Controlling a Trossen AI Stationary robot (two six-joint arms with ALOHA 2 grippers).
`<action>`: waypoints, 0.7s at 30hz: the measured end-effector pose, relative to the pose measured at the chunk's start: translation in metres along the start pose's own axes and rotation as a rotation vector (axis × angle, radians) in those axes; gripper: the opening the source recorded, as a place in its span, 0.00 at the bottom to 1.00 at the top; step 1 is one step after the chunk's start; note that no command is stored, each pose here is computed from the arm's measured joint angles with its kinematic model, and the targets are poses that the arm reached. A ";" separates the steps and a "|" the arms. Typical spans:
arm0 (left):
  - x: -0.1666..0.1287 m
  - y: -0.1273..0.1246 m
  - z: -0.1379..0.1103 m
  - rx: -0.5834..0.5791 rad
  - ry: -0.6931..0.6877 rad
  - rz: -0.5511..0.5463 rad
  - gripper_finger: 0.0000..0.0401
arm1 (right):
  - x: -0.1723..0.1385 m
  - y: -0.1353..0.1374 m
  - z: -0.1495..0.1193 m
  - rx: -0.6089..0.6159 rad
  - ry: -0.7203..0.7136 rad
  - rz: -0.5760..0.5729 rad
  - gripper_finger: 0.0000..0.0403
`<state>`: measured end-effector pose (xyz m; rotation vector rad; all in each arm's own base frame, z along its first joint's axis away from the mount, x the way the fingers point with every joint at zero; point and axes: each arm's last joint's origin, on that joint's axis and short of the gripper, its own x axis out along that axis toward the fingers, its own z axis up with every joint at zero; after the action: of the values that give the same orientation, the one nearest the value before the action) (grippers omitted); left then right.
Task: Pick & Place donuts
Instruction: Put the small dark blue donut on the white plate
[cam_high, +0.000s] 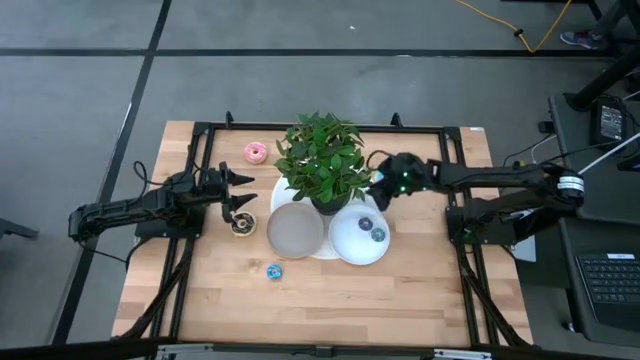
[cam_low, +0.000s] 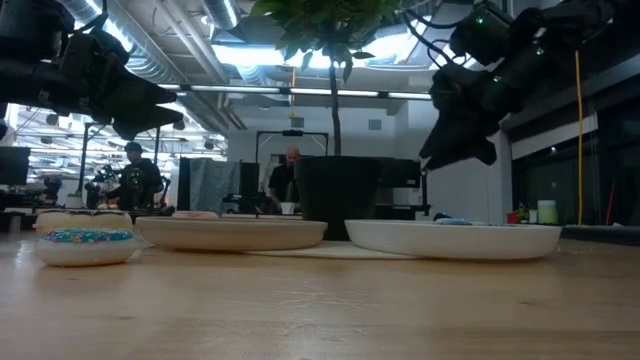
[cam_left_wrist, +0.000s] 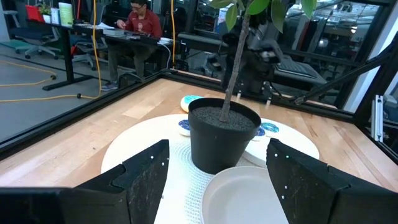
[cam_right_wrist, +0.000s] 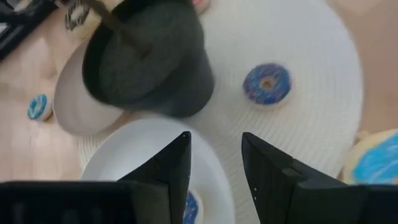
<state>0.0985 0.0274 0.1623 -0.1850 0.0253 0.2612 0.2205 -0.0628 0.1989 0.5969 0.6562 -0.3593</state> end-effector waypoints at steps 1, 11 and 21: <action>0.000 0.000 0.000 0.000 0.000 0.000 0.65 | -0.002 -0.002 0.002 -0.010 -0.003 0.005 0.36; 0.000 0.000 0.000 0.000 0.000 0.000 0.65 | -0.014 -0.024 0.045 -0.318 -0.089 0.093 0.36; 0.000 0.000 0.000 0.000 0.000 0.000 0.65 | 0.010 -0.057 0.060 -0.431 -0.020 0.124 0.36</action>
<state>0.0985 0.0274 0.1622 -0.1853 0.0253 0.2613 0.2279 -0.1452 0.2082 0.2199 0.6499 -0.1009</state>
